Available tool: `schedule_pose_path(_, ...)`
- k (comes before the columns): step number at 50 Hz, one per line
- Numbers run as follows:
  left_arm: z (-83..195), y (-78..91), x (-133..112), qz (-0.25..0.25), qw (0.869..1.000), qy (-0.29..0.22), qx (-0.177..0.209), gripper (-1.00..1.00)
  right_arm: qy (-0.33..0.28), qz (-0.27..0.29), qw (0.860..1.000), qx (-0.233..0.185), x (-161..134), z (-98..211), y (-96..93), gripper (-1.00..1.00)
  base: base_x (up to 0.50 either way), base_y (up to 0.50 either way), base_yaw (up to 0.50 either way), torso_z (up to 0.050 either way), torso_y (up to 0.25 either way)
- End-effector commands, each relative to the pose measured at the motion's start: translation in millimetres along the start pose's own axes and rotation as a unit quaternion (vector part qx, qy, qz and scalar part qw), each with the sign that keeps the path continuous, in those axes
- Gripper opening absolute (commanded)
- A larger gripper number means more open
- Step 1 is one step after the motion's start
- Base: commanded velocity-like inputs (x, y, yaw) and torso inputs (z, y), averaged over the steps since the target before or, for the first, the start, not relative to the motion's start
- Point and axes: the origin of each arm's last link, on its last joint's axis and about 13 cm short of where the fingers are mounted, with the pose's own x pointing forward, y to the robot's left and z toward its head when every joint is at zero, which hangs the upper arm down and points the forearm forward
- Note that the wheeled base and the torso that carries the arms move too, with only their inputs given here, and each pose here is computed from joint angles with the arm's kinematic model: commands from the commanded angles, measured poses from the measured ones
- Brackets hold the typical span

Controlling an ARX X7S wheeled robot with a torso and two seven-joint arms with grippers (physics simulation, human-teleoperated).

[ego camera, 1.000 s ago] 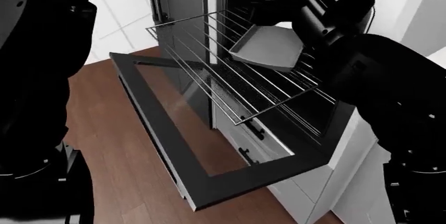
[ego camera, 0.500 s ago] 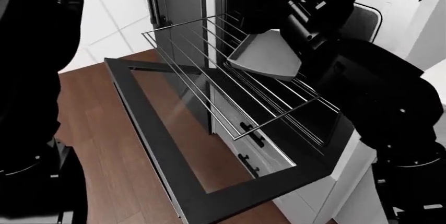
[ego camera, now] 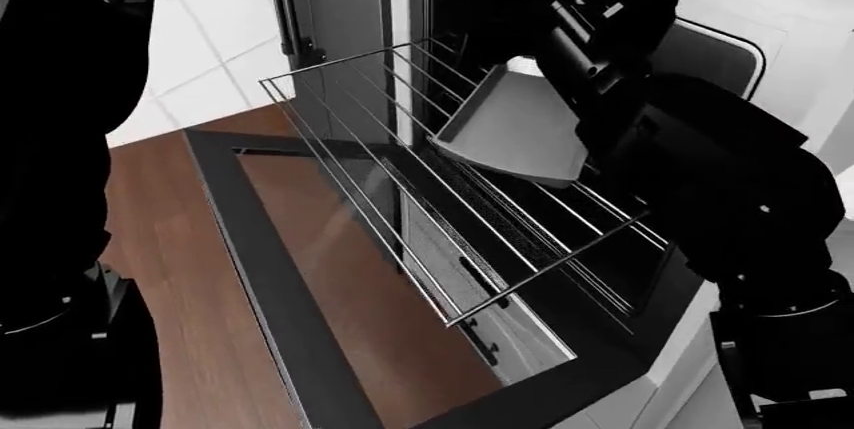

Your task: Place the broccoli on the top rack of the oven.

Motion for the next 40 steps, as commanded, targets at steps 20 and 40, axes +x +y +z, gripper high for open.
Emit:
schedule_pose_path(20,3,1.2,-2,0.005,1.000,-0.003,0.001,1.00,0.003,-0.011,1.000,-0.012,11,-5,-4.1,-1.00,0.19,0.03,0.00,0.000,0.001)
schedule_pose_path(40,15,-0.8,1,-0.001,1.000,-0.016,0.007,1.00,0.125,-0.045,0.988,-0.078,84,-36,-39.3,-1.00,0.00,0.00,0.00,0.000,0.000)
